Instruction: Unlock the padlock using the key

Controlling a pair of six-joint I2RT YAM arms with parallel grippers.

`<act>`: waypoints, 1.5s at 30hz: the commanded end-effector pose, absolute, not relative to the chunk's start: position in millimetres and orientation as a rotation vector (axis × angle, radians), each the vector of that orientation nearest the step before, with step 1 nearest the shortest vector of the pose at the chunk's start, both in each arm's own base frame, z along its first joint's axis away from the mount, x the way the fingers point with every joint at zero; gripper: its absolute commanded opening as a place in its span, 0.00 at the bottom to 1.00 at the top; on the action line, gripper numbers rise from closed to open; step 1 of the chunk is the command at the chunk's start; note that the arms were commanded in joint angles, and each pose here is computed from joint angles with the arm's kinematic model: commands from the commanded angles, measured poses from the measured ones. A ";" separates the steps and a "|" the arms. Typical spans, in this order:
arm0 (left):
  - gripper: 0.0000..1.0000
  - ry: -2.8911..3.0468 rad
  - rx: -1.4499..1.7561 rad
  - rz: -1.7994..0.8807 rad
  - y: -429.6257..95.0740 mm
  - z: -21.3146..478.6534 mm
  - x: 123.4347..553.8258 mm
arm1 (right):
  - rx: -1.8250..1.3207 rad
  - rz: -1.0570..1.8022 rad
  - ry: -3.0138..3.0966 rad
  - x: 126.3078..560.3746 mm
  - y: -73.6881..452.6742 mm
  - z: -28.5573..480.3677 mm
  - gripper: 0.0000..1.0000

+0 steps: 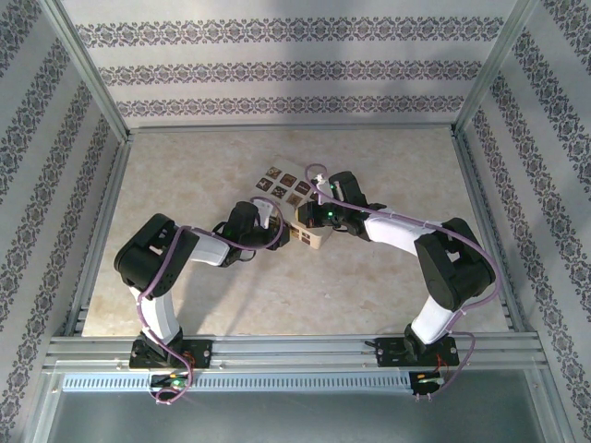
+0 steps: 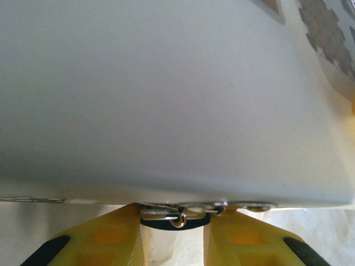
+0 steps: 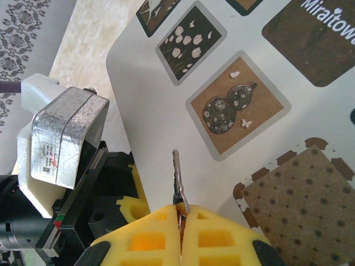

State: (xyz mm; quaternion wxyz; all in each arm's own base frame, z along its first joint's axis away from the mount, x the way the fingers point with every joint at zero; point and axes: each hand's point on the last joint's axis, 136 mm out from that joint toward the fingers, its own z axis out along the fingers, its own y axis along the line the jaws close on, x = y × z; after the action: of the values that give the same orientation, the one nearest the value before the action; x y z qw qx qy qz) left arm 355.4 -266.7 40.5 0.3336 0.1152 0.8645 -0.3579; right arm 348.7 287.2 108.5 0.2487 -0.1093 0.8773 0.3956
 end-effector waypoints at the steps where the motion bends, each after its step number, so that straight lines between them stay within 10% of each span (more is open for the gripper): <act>1: 0.27 2.125 0.317 -0.974 -279.9 76.8 362.3 | -0.325 1.122 2.390 337.0 294.2 128.4 0.00; 45: 0.27 2.321 0.257 -1.234 -314.1 122.9 322.0 | -0.641 0.621 2.245 232.6 235.4 89.6 0.00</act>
State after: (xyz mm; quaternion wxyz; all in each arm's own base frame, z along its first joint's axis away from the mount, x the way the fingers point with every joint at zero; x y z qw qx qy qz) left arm 324.7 -299.6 95.8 0.2439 0.0781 0.8684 -0.4246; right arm 222.4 235.0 90.1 0.3205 -0.2401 0.8777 0.2632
